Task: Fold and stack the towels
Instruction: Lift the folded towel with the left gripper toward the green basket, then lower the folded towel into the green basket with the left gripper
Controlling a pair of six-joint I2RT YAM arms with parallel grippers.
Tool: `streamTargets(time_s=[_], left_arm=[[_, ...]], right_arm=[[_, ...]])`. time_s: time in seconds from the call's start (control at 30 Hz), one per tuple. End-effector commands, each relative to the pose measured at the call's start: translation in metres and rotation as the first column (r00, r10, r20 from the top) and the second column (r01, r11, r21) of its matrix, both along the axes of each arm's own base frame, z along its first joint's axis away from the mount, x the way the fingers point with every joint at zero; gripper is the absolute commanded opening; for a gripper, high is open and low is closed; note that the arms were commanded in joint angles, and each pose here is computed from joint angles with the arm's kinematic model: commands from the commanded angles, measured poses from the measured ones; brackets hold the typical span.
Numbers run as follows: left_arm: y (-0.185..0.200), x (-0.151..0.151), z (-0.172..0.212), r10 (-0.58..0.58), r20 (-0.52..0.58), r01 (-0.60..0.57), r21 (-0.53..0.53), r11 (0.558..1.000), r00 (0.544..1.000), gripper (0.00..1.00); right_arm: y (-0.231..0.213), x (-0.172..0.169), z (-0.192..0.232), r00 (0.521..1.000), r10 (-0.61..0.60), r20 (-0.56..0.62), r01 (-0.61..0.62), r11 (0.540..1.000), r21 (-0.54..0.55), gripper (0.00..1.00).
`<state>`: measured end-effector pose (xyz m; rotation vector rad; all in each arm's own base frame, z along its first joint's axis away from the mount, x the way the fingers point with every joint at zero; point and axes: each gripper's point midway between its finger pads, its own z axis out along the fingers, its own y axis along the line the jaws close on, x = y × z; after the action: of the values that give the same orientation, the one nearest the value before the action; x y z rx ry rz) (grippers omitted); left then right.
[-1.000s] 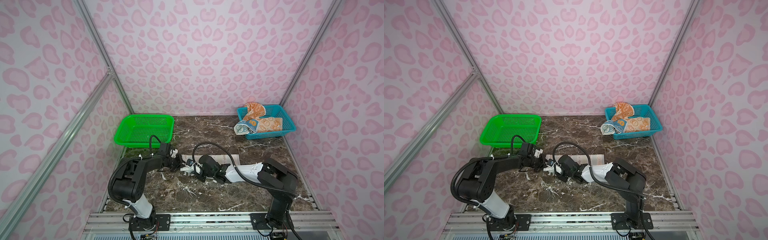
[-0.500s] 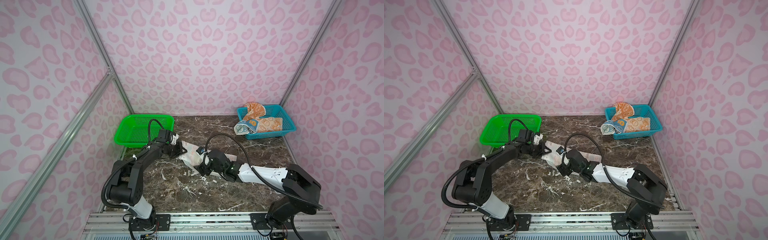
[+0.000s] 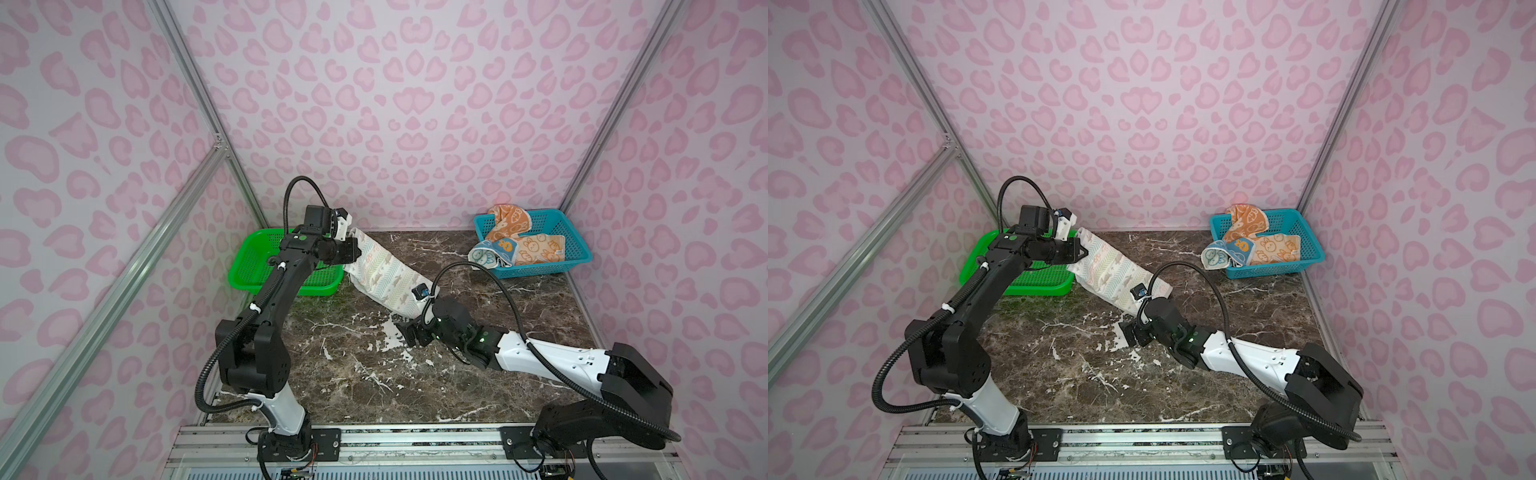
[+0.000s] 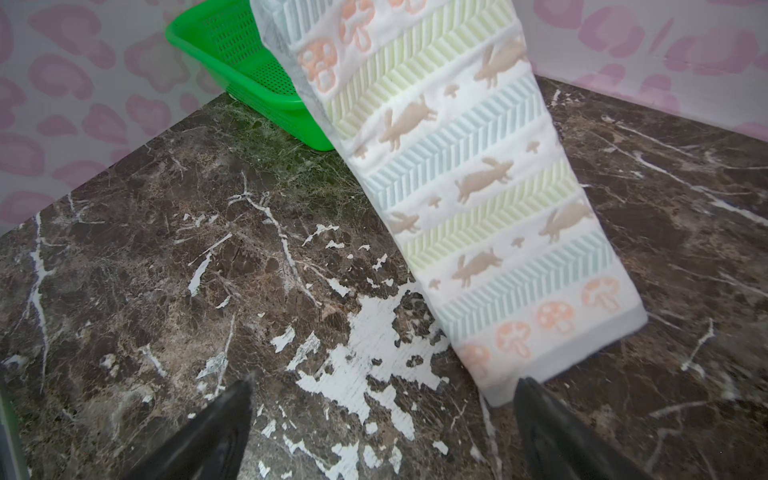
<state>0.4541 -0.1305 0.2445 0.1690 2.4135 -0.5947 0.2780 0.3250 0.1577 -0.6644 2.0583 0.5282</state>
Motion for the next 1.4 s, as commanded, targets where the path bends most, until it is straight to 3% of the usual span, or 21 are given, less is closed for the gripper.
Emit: streamTargets(time_s=[0.0, 0.23, 0.73, 0.9, 1.03, 1.37], left_arm=[[0.020, 0.010, 0.009, 0.012, 0.009, -0.012, 0.048, 0.999, 1.000, 0.03], [0.063, 0.036, 0.029, 0.079, 0.025, -0.081, 0.075, 0.994, 0.997, 0.03], [0.140, 0.041, 0.070, 0.165, 0.088, -0.175, 0.125, 0.977, 0.982, 0.03], [0.169, 0.035, 0.056, 0.206, 0.059, -0.214, 0.209, 0.954, 0.977, 0.03], [0.201, 0.033, 0.041, 0.279, 0.036, -0.276, 0.311, 0.909, 0.960, 0.03], [0.256, 0.043, 0.004, 0.383, 0.004, -0.349, 0.419, 0.838, 0.924, 0.03]], right_arm=[[-0.001, 0.004, -0.001, 1.000, -0.028, -0.003, 0.028, 1.000, -0.006, 0.99], [-0.001, 0.017, -0.003, 0.996, -0.089, 0.004, 0.089, 0.996, -0.010, 0.99], [0.016, 0.022, -0.007, 0.998, -0.058, -0.026, 0.057, 0.998, -0.033, 0.99], [0.020, 0.024, -0.010, 0.998, -0.052, -0.033, 0.050, 0.998, -0.047, 0.99], [0.023, 0.025, -0.008, 0.998, -0.043, -0.035, 0.041, 0.998, -0.056, 0.99], [0.022, 0.028, -0.008, 0.999, -0.044, -0.030, 0.042, 0.995, -0.087, 0.99]])
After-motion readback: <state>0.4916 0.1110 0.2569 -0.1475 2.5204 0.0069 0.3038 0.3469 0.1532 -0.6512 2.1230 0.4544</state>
